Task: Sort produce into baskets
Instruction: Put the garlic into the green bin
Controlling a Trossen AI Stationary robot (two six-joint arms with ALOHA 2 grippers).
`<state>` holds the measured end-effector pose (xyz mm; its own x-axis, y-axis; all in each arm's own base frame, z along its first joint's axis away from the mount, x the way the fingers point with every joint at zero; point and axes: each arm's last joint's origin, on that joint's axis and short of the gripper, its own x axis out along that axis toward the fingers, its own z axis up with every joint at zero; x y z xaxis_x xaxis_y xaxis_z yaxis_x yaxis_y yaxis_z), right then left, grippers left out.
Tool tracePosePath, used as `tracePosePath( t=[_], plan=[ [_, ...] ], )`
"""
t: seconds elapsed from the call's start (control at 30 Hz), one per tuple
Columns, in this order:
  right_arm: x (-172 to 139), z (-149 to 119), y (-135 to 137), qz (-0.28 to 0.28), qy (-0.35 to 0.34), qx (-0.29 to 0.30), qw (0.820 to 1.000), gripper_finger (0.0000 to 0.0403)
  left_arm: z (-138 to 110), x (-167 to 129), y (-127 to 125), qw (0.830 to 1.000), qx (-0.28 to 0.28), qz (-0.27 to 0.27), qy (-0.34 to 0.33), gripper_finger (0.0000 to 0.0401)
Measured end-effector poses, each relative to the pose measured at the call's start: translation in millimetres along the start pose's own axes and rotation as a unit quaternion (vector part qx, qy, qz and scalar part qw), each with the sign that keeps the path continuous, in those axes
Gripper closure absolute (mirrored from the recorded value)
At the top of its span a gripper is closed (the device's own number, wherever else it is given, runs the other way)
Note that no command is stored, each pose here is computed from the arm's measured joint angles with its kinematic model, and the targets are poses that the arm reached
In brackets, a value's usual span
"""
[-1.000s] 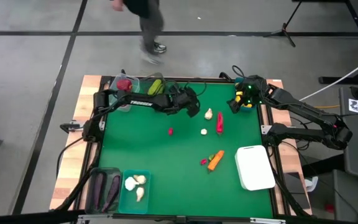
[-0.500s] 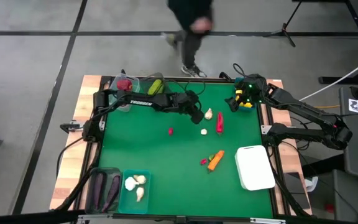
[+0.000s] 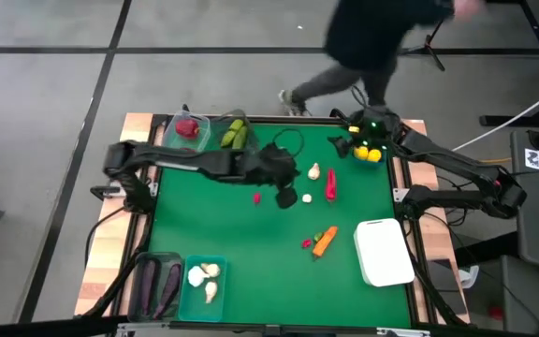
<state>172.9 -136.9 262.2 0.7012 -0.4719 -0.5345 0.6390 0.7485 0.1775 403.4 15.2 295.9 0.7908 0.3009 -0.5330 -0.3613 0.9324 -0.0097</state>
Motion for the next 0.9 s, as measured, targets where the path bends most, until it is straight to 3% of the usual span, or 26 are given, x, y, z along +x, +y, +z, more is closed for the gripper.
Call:
tracePosePath(
  t=[0.13,0.33,0.63,0.83,0.9],
  plan=[
    [29.1,6.3,8.7,0.020,-0.037,0.006,0.999,0.0052,14.2,-62.7,-14.4,0.998,0.014,0.046,-0.041,0.0396],
    [80.0,-0.5,32.5,0.029,-0.072,-0.011,0.997,0.0052,13.2,-110.7,-25.5,0.992,0.037,0.108,-0.059,0.0396],
    [159.5,3.3,67.4,-0.013,-0.001,-0.074,0.997,0.0052,1.8,-119.7,-32.5,0.989,0.044,0.135,-0.036,0.0396],
    [188.7,24.3,81.8,-0.081,0.038,-0.102,0.991,0.0052,-3.2,-119.7,-29.5,0.988,0.039,0.148,-0.016,0.0396],
    [195.7,28.8,83.1,-0.080,0.054,-0.103,0.990,0.0052,-4.6,-119.9,-29.5,0.988,0.033,0.148,-0.012,0.0396]
  ],
)
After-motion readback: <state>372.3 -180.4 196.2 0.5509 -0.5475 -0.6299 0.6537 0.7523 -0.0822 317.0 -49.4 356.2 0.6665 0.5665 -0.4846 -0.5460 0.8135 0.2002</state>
